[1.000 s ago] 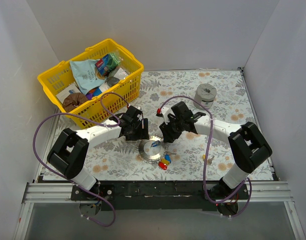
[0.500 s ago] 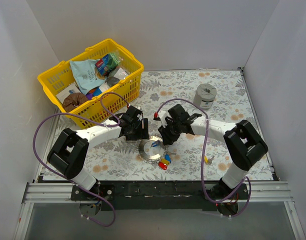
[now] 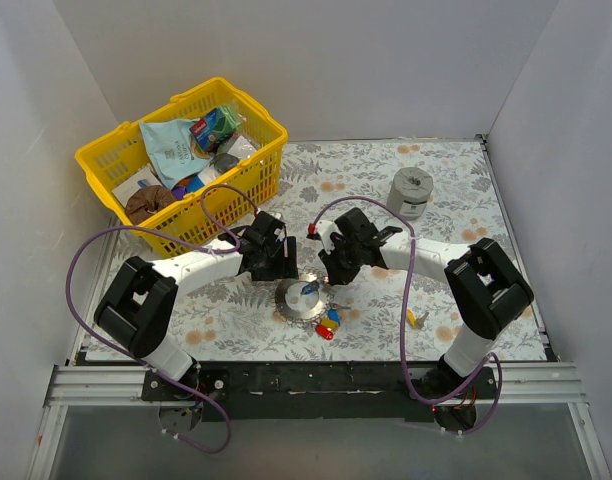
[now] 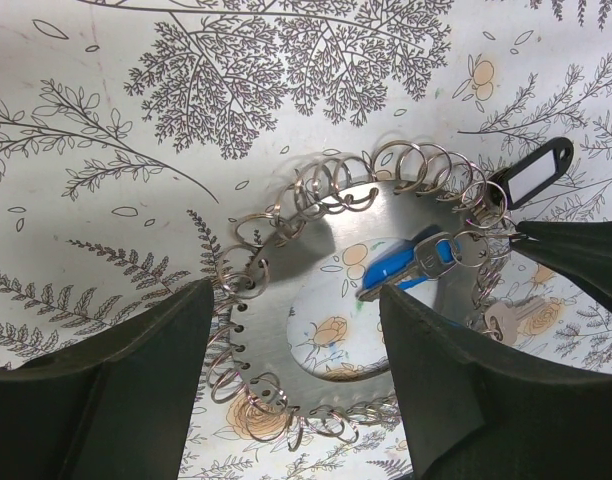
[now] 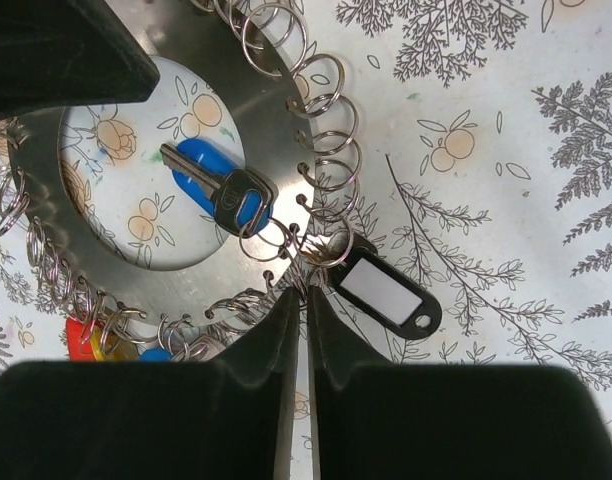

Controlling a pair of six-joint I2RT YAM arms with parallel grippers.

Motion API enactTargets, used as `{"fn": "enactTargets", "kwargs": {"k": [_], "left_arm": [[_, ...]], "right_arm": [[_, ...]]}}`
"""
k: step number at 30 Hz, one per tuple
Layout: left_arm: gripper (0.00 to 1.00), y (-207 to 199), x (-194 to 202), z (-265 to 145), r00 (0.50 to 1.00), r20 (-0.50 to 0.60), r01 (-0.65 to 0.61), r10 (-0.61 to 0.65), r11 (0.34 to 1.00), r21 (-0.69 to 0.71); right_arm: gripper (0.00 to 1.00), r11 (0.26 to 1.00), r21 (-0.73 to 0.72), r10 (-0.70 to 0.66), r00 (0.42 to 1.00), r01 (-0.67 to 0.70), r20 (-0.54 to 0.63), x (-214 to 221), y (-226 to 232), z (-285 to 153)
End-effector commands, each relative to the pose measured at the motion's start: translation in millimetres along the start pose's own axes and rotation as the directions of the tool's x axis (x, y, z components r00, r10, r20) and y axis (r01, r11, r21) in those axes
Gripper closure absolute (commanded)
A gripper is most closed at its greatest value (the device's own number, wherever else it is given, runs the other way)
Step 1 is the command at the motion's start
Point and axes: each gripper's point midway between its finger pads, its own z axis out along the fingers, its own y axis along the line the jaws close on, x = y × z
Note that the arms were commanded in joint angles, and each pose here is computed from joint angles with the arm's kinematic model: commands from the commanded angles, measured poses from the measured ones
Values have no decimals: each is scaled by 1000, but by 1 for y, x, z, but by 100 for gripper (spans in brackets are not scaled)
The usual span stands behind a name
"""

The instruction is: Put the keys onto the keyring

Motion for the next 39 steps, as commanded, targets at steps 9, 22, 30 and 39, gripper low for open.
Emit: {"fn": "enactTargets", "kwargs": {"k": [9, 22, 30, 39], "left_arm": [[34, -10, -18, -17, 997, 71, -14, 12, 999, 29], [34, -12, -17, -16, 998, 69, -17, 14, 999, 40], [34, -12, -16, -16, 998, 67, -18, 15, 999, 40], [34, -11, -18, -19, 997, 81, -17, 14, 999, 39]], "right_arm": [[99, 996, -74, -35, 995, 41, 93, -34, 12, -4], [75, 998, -45, -31, 996, 35, 87, -33, 7, -1], [71, 998, -56, -27, 996, 32, 85, -32, 6, 4], [89, 997, -74, -13, 996, 19, 89, -37, 7, 10]]}}
